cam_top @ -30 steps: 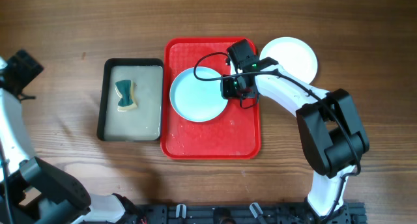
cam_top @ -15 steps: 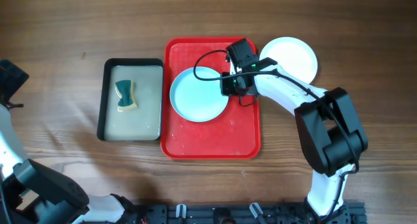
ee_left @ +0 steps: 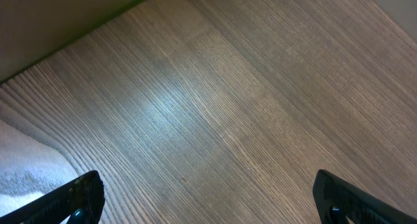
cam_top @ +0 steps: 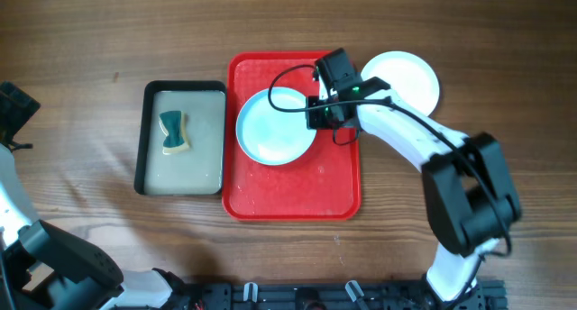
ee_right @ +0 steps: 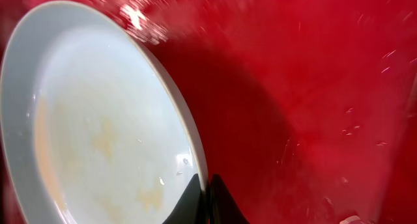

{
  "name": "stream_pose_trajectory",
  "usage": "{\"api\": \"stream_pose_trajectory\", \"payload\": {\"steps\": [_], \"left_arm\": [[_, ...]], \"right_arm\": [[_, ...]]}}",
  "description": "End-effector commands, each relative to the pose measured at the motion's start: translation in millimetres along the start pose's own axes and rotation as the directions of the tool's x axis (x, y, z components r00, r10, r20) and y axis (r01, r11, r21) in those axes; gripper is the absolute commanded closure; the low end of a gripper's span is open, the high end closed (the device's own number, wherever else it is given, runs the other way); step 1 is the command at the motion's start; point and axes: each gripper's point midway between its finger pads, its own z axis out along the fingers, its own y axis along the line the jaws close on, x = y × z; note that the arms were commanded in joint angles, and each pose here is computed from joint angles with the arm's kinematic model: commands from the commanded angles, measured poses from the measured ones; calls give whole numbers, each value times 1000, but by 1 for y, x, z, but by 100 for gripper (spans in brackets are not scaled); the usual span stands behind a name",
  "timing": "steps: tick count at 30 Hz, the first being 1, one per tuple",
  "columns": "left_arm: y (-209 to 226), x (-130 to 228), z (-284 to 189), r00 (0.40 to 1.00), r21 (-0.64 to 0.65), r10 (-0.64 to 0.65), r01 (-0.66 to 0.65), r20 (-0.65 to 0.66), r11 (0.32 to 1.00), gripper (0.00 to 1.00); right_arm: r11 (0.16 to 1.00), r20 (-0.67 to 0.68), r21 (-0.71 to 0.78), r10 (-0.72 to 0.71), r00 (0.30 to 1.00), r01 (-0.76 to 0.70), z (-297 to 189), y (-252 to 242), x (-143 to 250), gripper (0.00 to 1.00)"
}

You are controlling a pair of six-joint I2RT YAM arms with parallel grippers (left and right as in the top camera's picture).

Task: Clean dirty plates on tray and stack at the side
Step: 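Release the sponge in the black tray and retract the left arm, then lift the light-blue plate with the right gripper and tilt it over the black tray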

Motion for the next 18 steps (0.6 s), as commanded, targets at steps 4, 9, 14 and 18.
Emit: {"api": "stream_pose_trajectory", "payload": {"steps": [4,9,14,18], "left_arm": [[1,-2,-1,1000,-3,-19,19,5,1000,0],[1,-2,-1,1000,-3,-19,19,5,1000,0],[1,-2,-1,1000,-3,-19,19,5,1000,0],[1,-2,-1,1000,-3,-19,19,5,1000,0]], "right_arm": [[997,186,-70,-5,983,19,-57,28,-41,96],[993,241,-118,11,970,18,-58,51,-50,96],[995,355,-99,21,935,15,-62,83,-59,96],[993,411,-97,-22,911,67,-61,113,-55,96]]}}
